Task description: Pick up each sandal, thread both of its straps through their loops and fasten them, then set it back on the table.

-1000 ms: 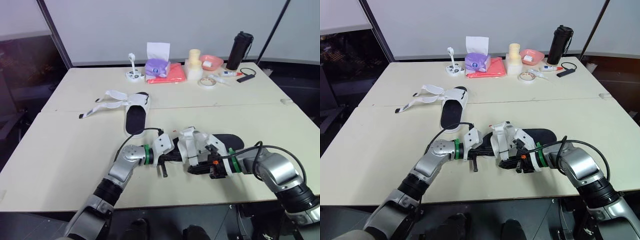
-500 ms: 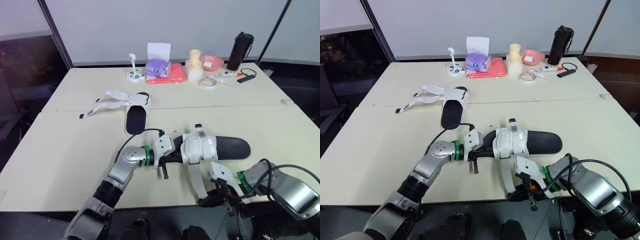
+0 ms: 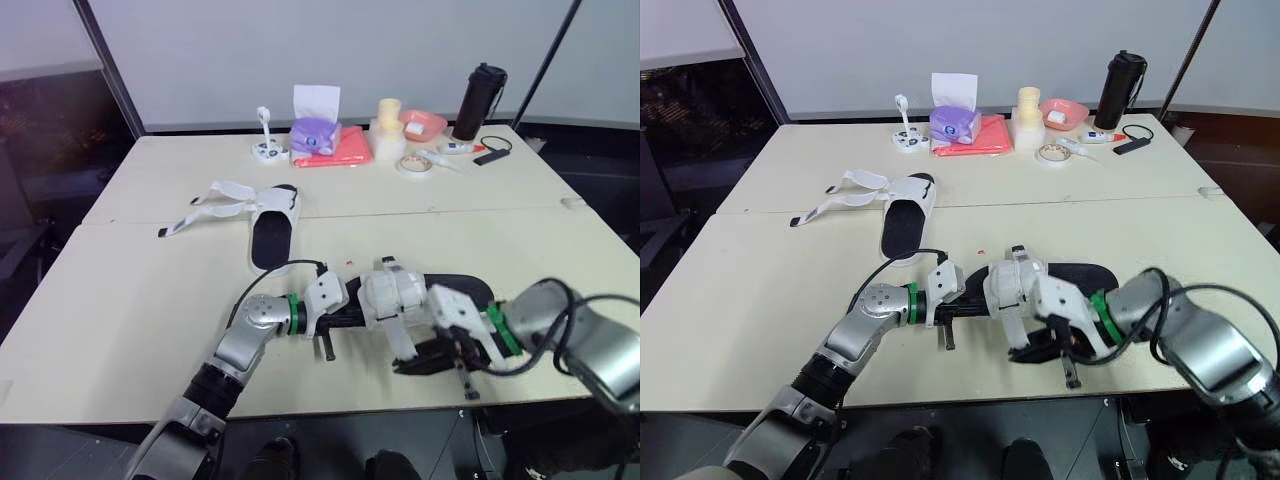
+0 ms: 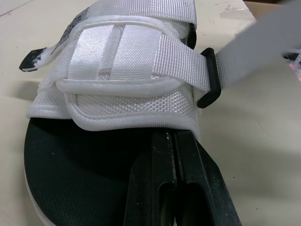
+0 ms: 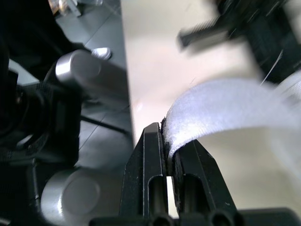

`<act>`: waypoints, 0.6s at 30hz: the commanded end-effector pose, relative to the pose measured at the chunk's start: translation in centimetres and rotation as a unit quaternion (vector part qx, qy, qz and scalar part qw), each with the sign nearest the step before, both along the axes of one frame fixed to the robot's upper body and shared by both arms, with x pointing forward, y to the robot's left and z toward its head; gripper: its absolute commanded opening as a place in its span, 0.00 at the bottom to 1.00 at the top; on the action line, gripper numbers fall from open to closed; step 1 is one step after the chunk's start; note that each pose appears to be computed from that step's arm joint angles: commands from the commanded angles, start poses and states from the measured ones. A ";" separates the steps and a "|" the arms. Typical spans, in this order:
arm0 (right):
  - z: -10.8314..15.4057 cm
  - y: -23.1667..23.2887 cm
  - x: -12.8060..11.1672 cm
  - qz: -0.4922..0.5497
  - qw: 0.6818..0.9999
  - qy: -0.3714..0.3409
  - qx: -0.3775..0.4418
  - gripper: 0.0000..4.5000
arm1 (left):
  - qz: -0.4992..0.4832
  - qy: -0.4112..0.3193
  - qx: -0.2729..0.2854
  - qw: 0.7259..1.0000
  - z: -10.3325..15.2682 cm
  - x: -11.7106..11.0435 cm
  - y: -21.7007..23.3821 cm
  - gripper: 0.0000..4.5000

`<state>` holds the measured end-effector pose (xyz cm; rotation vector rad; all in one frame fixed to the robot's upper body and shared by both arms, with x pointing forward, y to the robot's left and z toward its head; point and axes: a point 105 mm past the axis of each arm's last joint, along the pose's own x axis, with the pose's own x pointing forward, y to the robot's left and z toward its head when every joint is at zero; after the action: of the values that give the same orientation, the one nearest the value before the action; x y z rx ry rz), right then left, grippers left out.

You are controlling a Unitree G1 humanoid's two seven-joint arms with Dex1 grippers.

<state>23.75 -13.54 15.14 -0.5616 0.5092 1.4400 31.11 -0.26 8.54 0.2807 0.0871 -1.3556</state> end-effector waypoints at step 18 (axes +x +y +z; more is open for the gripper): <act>1.7 0.3 10.8 -0.044 0.995 -0.086 0.001 0.01 | 0.004 0.024 0.045 0.999 -2.7 -0.1 0.6 0.00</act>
<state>33.35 -12.49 15.47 -0.5914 0.4343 1.3661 31.55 -0.34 8.43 0.2949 0.0831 -1.3570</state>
